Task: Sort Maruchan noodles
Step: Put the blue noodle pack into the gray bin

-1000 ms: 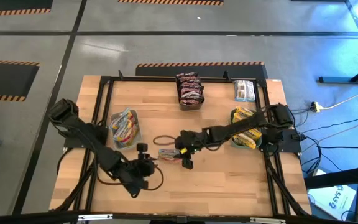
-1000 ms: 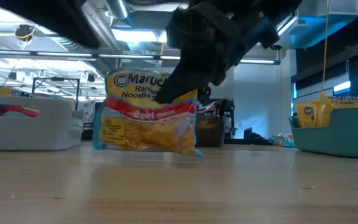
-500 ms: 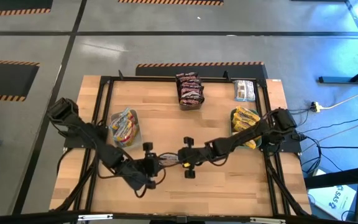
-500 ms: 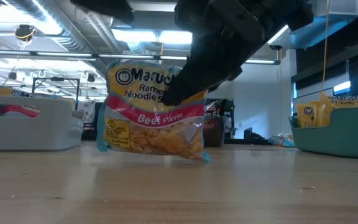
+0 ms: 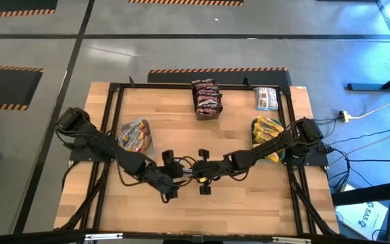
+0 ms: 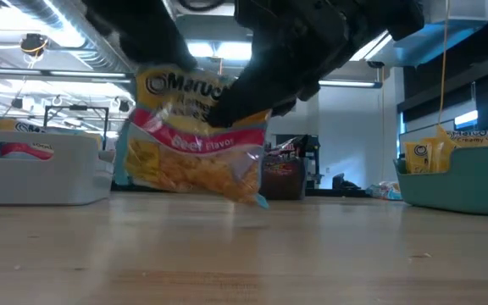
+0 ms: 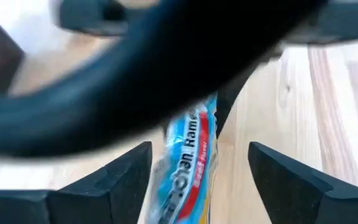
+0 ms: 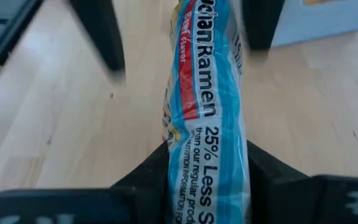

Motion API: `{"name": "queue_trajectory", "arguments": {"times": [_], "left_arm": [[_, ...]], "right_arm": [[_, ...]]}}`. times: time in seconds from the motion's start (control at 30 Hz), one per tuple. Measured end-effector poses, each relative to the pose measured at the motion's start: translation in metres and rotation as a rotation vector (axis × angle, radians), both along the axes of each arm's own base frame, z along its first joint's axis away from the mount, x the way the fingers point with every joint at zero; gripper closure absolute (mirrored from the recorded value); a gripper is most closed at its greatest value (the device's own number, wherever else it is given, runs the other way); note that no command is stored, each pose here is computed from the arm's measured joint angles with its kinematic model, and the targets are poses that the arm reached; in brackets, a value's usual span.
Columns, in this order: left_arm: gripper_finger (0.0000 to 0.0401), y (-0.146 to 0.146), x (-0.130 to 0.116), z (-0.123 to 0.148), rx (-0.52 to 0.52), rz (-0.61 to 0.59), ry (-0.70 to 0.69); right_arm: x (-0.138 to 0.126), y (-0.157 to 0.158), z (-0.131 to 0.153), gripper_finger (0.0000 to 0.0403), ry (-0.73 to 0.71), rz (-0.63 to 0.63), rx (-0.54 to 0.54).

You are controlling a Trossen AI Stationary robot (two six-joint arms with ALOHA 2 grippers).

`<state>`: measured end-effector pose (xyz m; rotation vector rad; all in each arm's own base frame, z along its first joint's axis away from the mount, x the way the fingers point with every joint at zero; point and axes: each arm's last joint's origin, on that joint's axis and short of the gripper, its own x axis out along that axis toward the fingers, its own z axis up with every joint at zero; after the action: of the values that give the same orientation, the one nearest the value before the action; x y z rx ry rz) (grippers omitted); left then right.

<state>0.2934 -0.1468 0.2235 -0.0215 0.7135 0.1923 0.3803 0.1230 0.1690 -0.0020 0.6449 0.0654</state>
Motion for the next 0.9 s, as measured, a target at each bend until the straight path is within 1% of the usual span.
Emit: {"name": "queue_trajectory", "arguments": {"times": [0.13, 0.2, 0.3, 0.4, 0.53, 0.6, 0.7, 0.8, 0.9], "left_arm": [[0.0121, 0.004, 0.009, -0.016, -0.013, -0.005, 0.06], [0.0119, 0.006, 0.011, -0.021, -0.029, -0.022, 0.09], [0.0125, 0.007, 0.013, -0.023, -0.041, -0.02, 0.097], [0.0147, 0.009, 0.014, -0.023, -0.04, -0.017, 0.094], [0.0194, 0.011, 0.015, -0.023, -0.042, -0.01, 0.092], [0.022, 0.012, 0.015, -0.023, -0.036, -0.008, 0.093], [0.0256, 0.011, 0.014, -0.022, -0.032, -0.013, 0.096], [0.0278, 0.012, 0.011, -0.019, -0.03, -0.006, 0.103], [0.028, 0.011, 0.001, -0.007, -0.03, 0.022, 0.092]], "right_arm": [[0.001, 0.001, 0.002, 0.0297, -0.025, 0.013, 0.005], [0.002, 0.001, 0.002, 0.0297, -0.027, 0.021, -0.004], [0.002, 0.001, 0.002, 0.0297, -0.028, 0.022, -0.006], [0.002, 0.001, 0.002, 0.0297, -0.031, 0.021, -0.003], [0.003, 0.001, 0.004, 0.029, -0.05, -0.01, 0.018], [0.004, 0.0, 0.005, 0.0274, -0.068, -0.059, 0.027], [0.003, -0.001, 0.004, 0.0245, -0.075, -0.121, -0.006], [0.002, -0.002, 0.007, 0.0219, -0.074, -0.107, -0.034], [-0.003, -0.001, 0.022, 0.0199, -0.083, -0.086, -0.052]]}}
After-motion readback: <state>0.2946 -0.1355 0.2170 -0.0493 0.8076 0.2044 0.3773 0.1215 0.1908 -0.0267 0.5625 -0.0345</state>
